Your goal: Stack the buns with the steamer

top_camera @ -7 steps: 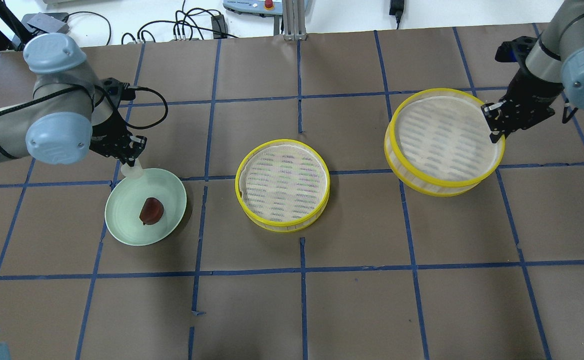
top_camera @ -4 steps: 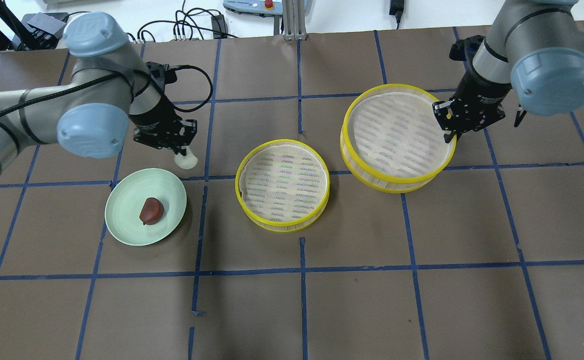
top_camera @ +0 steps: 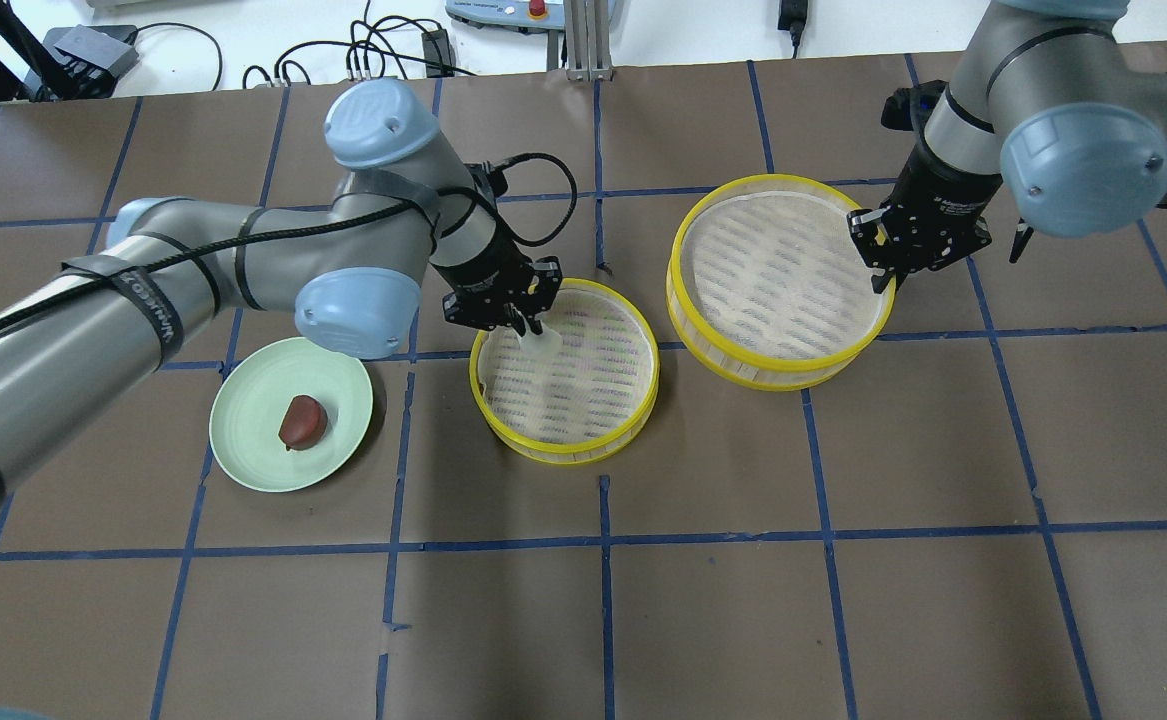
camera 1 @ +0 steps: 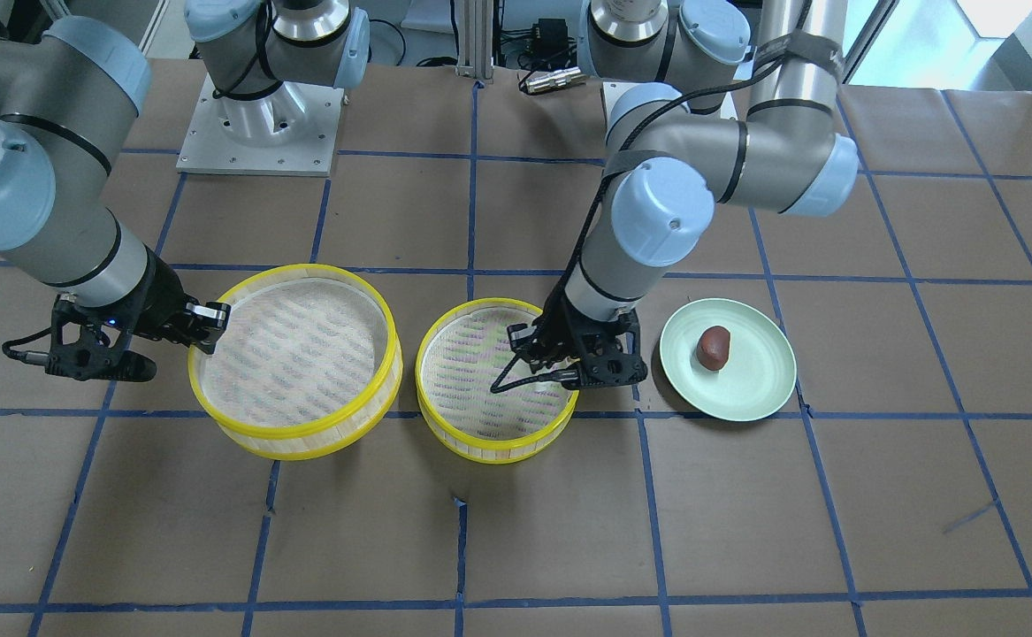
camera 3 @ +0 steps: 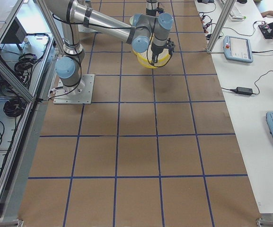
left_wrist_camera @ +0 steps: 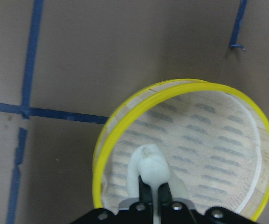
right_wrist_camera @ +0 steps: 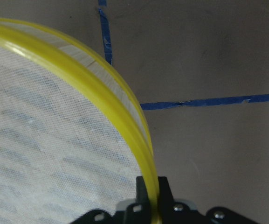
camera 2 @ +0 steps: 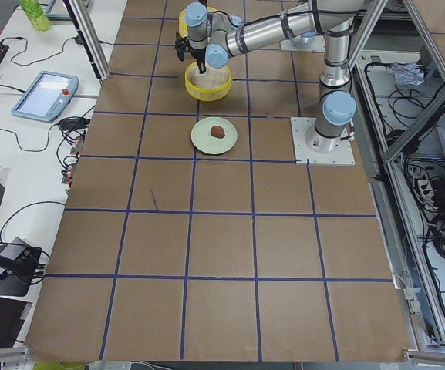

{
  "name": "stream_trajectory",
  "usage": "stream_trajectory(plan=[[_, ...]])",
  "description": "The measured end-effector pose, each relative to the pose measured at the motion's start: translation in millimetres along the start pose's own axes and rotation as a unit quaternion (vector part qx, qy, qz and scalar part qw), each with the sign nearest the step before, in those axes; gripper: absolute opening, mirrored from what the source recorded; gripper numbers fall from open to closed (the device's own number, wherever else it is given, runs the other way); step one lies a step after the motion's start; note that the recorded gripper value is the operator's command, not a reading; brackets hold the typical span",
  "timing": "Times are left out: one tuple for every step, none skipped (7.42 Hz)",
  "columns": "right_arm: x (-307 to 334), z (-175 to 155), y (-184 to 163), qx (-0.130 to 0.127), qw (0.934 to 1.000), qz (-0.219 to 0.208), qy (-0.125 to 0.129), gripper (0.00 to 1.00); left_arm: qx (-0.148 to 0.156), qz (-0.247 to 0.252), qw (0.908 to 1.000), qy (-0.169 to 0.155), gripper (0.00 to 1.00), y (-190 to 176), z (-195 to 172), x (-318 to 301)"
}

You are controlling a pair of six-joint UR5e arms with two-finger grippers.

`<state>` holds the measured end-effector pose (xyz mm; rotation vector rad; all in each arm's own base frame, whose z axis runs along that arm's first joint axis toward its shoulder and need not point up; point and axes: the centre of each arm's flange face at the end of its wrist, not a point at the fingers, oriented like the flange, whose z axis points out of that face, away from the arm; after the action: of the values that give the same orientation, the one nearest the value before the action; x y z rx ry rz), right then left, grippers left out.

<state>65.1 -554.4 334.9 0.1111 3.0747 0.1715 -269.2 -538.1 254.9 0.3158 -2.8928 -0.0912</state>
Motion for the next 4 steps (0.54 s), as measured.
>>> stream_trajectory(plan=[[-0.6,0.1,0.2,0.0,1.0,0.0,0.0,0.07,0.002,0.0,1.0,0.001,1.0,0.6,9.0,6.1],[-1.7,-0.7,0.8,0.0,1.0,0.001,0.001,0.07,0.006,0.002,1.0,0.002,1.0,0.6,9.6,9.1],[-7.5,-2.3,2.7,0.002,1.0,0.001,0.002,0.07,0.012,0.005,0.9999,0.003,1.0,0.0,6.3,10.6],[-24.7,-2.4,6.3,0.005,1.0,0.002,0.005,0.07,0.03,0.021,0.9993,-0.009,1.0,-4.3,-5.3,7.9]])
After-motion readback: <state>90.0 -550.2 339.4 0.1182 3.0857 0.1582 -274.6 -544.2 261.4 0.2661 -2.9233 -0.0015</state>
